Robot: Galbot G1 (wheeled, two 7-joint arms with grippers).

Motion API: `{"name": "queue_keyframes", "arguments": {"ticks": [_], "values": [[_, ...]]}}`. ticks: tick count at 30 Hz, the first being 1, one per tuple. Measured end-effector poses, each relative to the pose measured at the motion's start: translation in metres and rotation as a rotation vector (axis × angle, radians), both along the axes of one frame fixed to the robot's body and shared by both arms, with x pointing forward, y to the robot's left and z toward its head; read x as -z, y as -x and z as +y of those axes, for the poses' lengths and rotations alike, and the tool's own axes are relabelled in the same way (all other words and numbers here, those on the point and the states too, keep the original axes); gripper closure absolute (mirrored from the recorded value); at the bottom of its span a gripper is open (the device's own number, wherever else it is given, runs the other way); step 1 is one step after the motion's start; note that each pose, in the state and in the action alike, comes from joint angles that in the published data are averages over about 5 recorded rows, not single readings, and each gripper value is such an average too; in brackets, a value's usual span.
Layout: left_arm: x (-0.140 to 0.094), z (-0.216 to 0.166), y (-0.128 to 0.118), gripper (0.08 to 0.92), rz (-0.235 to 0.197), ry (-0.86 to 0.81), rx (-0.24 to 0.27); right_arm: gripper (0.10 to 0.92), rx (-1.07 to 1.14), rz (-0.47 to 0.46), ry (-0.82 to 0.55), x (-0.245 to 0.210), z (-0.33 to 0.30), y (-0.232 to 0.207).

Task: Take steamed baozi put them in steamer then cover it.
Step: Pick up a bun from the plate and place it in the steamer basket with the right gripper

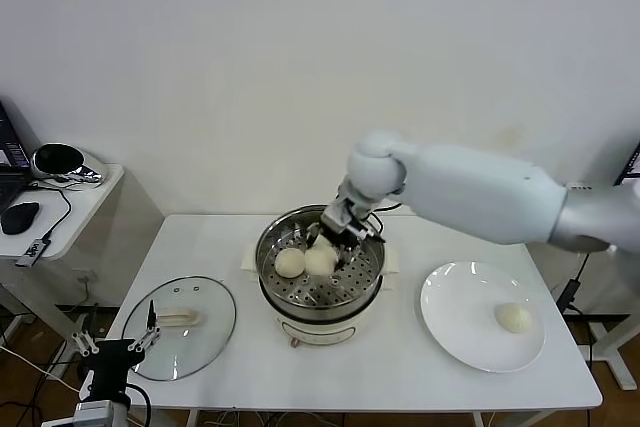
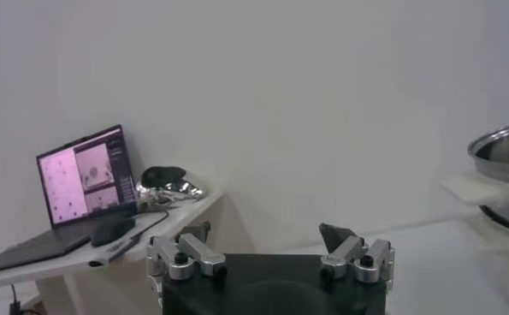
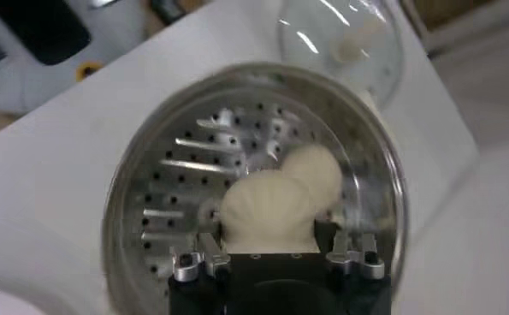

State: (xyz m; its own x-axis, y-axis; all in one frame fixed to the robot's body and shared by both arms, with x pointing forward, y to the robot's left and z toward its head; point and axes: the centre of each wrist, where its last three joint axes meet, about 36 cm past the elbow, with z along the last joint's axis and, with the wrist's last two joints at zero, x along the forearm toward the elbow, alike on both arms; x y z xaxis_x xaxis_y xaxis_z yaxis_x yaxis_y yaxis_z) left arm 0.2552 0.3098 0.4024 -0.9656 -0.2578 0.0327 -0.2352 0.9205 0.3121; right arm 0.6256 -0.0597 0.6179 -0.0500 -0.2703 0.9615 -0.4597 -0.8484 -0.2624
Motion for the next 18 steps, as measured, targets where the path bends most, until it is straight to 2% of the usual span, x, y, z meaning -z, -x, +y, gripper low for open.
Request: {"name": "queue_keyframes", "arguments": {"ticks": [18], "values": [[0.000,-0.001,-0.001,0.177,-0.007,0.007,-0.006,0.361,-0.213,-0.013,0.111,0.029,0.031,0.010]]}}
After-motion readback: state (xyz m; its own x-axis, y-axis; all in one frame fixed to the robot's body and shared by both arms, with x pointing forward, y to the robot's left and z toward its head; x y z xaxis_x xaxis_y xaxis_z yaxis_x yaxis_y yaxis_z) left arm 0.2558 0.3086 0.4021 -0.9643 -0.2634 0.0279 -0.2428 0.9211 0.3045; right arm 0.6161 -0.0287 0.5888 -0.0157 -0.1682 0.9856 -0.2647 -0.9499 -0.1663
